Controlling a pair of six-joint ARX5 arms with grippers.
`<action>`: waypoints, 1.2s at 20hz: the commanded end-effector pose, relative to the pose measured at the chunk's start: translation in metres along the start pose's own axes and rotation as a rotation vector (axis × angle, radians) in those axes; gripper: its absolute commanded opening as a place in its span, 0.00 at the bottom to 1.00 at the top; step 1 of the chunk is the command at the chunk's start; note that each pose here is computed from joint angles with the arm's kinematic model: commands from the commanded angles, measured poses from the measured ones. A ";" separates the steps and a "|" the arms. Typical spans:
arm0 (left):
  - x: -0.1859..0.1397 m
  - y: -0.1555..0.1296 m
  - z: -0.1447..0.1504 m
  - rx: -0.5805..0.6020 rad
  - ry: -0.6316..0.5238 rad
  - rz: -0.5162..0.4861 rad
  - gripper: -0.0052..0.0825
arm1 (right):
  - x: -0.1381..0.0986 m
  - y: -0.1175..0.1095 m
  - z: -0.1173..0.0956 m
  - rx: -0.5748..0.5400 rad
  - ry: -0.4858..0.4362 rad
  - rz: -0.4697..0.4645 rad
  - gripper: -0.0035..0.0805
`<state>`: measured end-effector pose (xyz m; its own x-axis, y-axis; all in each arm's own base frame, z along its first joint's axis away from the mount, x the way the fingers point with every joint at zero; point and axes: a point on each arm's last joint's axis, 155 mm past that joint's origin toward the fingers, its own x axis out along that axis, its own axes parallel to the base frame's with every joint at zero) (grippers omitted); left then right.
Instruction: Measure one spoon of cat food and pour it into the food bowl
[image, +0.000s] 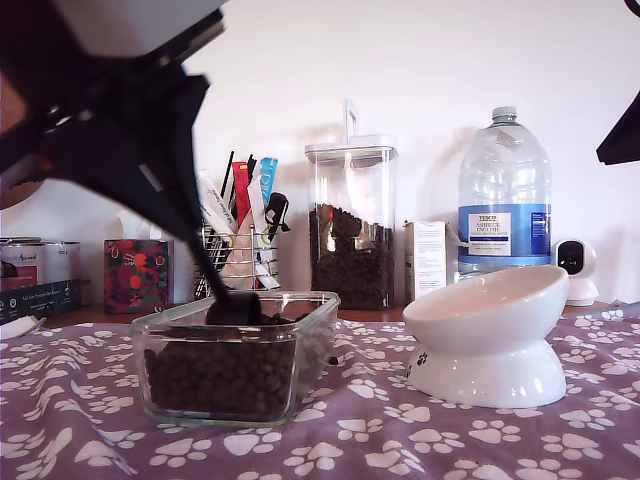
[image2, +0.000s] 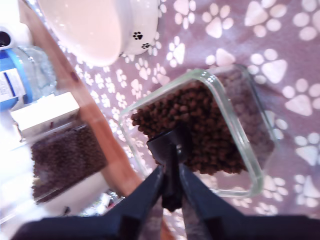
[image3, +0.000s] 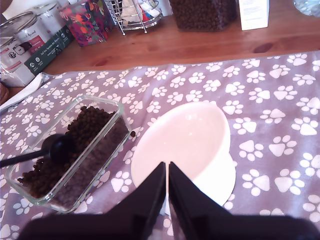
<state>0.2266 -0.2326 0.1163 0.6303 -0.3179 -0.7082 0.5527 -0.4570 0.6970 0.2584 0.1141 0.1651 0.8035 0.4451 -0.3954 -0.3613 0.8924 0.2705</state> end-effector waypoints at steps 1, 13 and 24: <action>0.003 -0.022 -0.004 -0.042 0.006 -0.083 0.04 | 0.003 -0.001 -0.012 0.006 0.027 0.004 0.03; 0.010 -0.001 -0.023 -0.989 0.023 -0.012 0.04 | 0.003 -0.001 -0.012 0.006 0.029 0.004 0.03; 0.022 -0.045 -0.017 -1.523 0.122 -0.187 0.04 | 0.003 -0.001 -0.012 0.005 0.028 0.003 0.03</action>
<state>0.2391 -0.2085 0.0989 0.5511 -0.2804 -0.7859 0.5698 0.8145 0.1090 0.2581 0.1140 0.1643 0.8021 0.4448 -0.3984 -0.3604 0.8926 0.2708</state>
